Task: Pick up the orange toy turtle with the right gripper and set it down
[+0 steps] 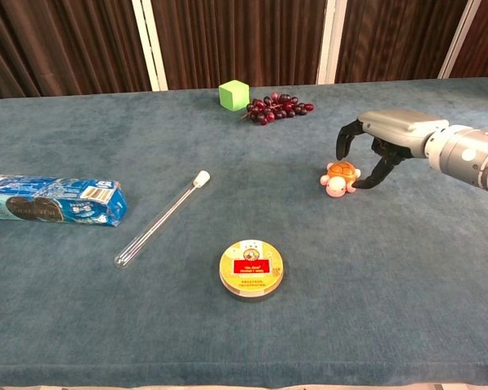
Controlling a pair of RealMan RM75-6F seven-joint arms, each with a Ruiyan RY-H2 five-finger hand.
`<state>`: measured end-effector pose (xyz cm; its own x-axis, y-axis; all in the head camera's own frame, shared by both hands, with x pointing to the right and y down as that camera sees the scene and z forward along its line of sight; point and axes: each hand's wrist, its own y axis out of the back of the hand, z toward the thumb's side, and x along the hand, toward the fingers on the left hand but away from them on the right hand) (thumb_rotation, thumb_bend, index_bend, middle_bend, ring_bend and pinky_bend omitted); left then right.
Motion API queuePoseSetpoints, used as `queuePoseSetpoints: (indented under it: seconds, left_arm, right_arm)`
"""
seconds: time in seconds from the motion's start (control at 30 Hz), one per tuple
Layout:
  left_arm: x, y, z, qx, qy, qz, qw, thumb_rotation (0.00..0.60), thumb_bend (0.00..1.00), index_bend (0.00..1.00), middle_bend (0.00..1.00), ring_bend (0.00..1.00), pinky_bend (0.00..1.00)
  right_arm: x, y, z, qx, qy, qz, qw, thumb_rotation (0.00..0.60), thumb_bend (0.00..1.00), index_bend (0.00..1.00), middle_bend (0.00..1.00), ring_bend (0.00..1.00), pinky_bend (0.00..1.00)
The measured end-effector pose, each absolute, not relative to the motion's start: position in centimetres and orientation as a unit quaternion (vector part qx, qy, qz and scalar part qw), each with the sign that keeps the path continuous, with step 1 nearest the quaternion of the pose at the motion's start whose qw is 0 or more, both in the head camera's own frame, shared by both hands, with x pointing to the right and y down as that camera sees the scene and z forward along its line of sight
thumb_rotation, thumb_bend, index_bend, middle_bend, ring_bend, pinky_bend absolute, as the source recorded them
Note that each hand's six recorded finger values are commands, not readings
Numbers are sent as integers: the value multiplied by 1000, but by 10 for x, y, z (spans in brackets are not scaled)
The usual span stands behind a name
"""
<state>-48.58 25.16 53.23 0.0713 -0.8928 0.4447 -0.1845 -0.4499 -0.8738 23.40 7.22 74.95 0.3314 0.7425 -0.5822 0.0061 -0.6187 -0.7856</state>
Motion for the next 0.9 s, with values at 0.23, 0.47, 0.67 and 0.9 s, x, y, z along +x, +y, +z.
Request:
queuePoseSetpoints:
  seconds: [0.23,0.47,0.67,0.9]
  left_arm:
    - [-487,252,531,-655,413,-543,324,600,507,145,80,146,347]
    - [-488,252,531,-655,415,-542,323,600,507,146,79,146,347]
    - [-489,252,531,-656,415,-542,322,600,507,151,80,146,347]
    - [-489,253,531,-657,414,-542,321,600,508,156,80,146,347]
  right_arm:
    - [237,72,756,-729,-257,524,357,600,343,645,538,1000,913]
    - [241,72,758,-727,-264,524,358,600,960,827,666,1000,917]
    - [242,72,757,-730,-272,516,357,600,1000,896,710,1000,926]
    - [246,72,756,-727,-274,513,365,600,1000,897,728,1000,932]
